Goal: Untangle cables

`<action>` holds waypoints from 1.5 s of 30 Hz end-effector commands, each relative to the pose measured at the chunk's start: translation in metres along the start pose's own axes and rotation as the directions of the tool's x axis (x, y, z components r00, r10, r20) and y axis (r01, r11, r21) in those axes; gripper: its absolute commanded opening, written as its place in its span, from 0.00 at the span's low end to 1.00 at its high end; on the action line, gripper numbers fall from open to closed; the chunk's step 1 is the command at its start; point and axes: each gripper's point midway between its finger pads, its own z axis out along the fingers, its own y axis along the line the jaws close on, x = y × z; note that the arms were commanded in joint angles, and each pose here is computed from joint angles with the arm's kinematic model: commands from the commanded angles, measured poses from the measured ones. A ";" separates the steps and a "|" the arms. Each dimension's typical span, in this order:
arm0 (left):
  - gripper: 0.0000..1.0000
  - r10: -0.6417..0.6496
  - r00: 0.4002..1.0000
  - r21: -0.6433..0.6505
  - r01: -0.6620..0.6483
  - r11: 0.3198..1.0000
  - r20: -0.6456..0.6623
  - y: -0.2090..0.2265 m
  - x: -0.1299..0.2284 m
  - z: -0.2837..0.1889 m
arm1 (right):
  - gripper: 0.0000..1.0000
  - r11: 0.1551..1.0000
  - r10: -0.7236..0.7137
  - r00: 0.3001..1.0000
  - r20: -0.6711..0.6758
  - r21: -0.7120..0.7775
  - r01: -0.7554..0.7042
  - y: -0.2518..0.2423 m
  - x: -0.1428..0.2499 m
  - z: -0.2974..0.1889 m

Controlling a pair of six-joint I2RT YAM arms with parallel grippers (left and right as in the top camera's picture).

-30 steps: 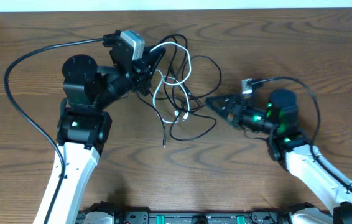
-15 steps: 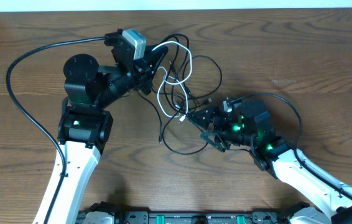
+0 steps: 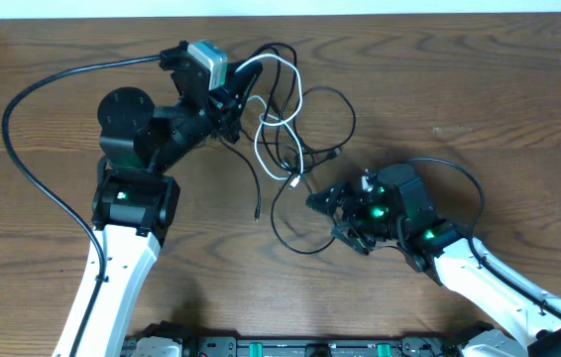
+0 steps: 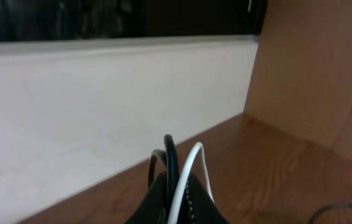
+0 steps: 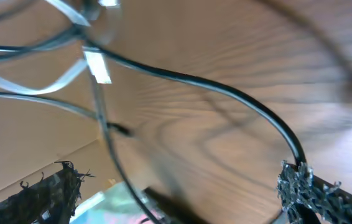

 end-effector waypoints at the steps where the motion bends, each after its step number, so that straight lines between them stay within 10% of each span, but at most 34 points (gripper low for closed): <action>1: 0.07 0.014 0.997 0.006 -0.015 1.000 0.076 -0.004 -0.026 -0.001 | 0.99 0.992 -0.088 0.992 0.092 0.097 0.079 -0.018 -0.013 0.001; 19: 0.07 0.054 0.949 0.035 -0.068 0.997 0.311 -0.016 -0.088 -0.016 | 0.91 0.943 -0.152 0.939 0.309 0.329 0.044 -0.065 -0.059 -0.022; 26: 0.07 0.062 0.943 -0.147 -0.014 0.989 0.326 0.052 -0.096 -0.052 | 0.89 0.873 -0.035 0.897 0.442 0.450 -0.187 -0.124 -0.099 -0.074; 45: 0.07 0.042 0.953 -0.553 0.138 0.822 0.299 0.185 -0.083 -0.179 | 0.88 0.889 0.248 0.650 0.718 0.098 -0.448 -0.178 -0.191 -0.202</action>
